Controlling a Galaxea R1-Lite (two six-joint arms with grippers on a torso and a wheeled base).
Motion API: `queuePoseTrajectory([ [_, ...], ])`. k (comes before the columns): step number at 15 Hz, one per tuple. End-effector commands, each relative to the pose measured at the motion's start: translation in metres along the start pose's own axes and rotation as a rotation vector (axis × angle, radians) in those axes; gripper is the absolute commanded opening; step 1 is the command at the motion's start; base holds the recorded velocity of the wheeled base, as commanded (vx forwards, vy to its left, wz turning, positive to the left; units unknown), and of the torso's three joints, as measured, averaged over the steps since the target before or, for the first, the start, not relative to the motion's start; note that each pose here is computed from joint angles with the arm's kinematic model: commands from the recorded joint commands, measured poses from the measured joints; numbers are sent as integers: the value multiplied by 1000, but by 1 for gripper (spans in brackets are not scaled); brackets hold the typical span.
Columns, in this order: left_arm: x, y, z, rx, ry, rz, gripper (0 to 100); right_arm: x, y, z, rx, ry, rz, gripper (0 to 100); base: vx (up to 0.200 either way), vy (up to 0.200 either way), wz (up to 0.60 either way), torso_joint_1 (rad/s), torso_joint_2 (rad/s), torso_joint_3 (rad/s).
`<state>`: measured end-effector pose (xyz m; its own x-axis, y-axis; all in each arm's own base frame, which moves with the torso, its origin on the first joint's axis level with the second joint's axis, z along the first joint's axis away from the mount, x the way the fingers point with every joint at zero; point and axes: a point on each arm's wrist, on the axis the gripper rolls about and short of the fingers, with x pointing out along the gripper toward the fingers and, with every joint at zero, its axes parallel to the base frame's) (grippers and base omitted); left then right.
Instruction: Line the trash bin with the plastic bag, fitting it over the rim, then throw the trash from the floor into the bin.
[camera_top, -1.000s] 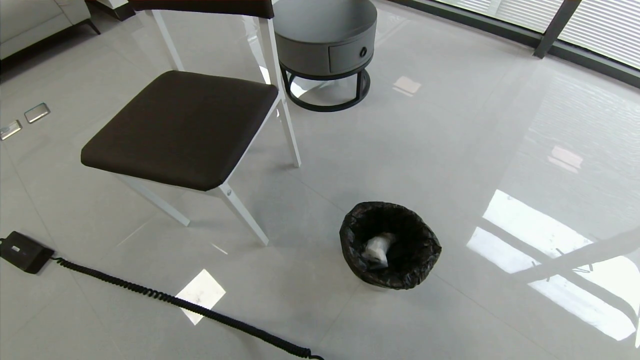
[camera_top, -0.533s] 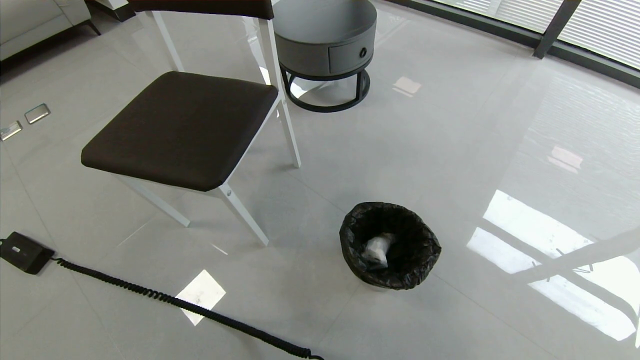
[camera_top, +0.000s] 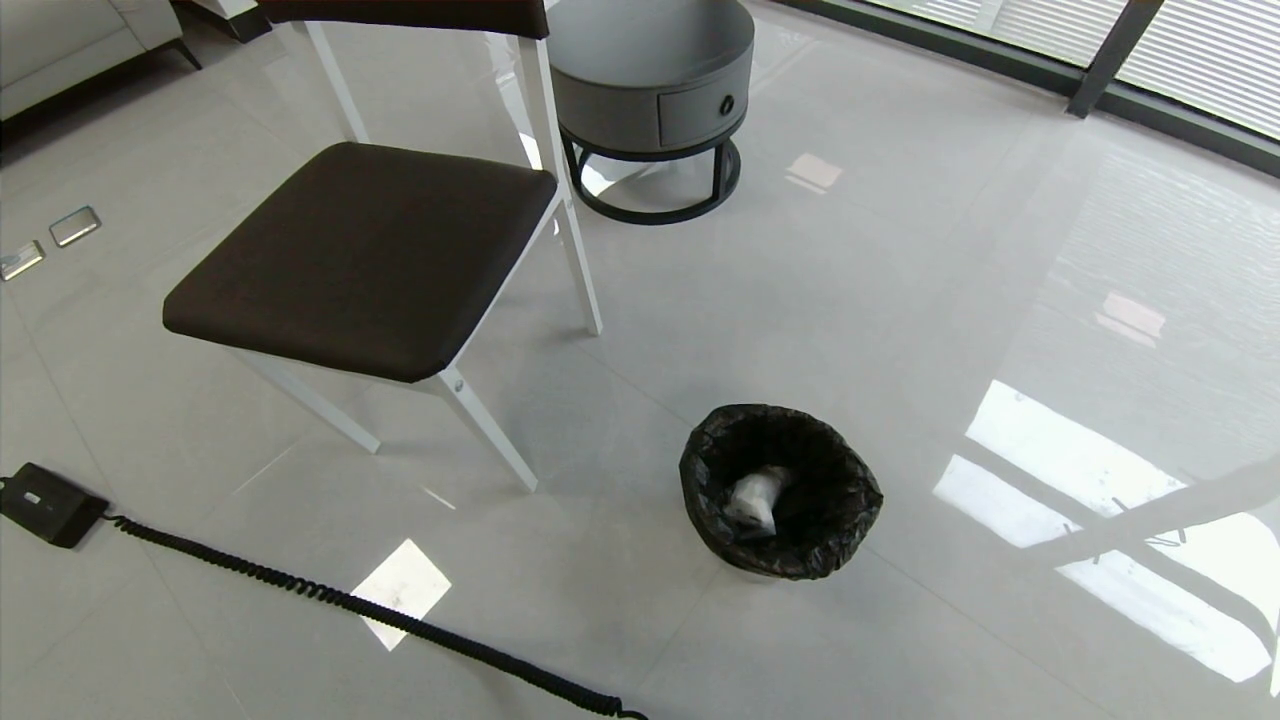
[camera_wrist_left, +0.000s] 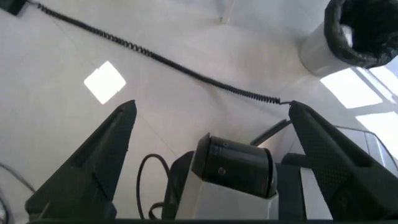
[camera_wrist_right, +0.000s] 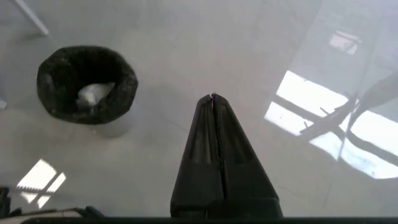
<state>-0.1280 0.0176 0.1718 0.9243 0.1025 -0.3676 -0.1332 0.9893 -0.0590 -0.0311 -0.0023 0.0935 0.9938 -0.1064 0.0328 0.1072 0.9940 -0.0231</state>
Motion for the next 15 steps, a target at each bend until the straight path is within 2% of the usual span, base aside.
queuePoseTrajectory([
  [1, -3, 1, -4, 0, -39, -6, 100, 3, 2, -7, -31, 25, 69, 0, 0, 0, 0, 0, 0, 0],
  [3, -3, 0, 3, 46, -109, -11, 100, 2, 5, -7, -56, 22, 206, 0, 0, 0, 0, 0, 0, 0],
  [4, -7, 0, 14, 112, -213, -3, 100, 2, 6, -8, -55, 39, 258, 0, 0, 0, 0, 0, 0, 0],
  [6, -24, 2, 26, 177, -336, 42, 100, 2, 6, -8, -44, 39, 255, 0, 0, 0, 0, 0, 0, 0],
  [7, -41, 5, 31, 194, -404, 44, 100, 2, 6, -8, -14, 43, 254, 0, 0, 0, 0, 0, 0, 0],
  [8, -46, 6, 30, 191, -407, 42, 100, 2, 6, -8, 5, 45, 255, 0, 0, 0, 0, 0, 0, 0],
  [9, -41, 6, 24, 156, -342, 35, 100, 2, 6, -8, 8, 46, 256, 0, 0, 0, 0, 0, 0, 0],
  [10, -23, 4, 16, 88, -245, 39, 100, 2, 6, -8, 8, 47, 256, 0, 0, 0, 0, 0, 0, 0],
  [11, -20, 3, 15, 80, -233, 42, 100, 2, 6, -8, 8, 47, 256, 0, 0, 0, 0, 0, 0, 0],
  [12, 29, -3, 5, 43, -172, 138, 100, 2, 6, -8, 9, 47, 253, 0, 0, 0, 0, 0, 0, 0],
  [14, 107, -10, -22, -40, -303, 347, 100, 2, 6, -8, 26, 50, 248, 0, 0, 0, 0, 0, 0, 0],
  [15, 128, -12, -40, -34, -324, 384, 100, 2, 5, -8, 24, 50, 218, 0, 0, 0, 0, 0, 0, 0],
])
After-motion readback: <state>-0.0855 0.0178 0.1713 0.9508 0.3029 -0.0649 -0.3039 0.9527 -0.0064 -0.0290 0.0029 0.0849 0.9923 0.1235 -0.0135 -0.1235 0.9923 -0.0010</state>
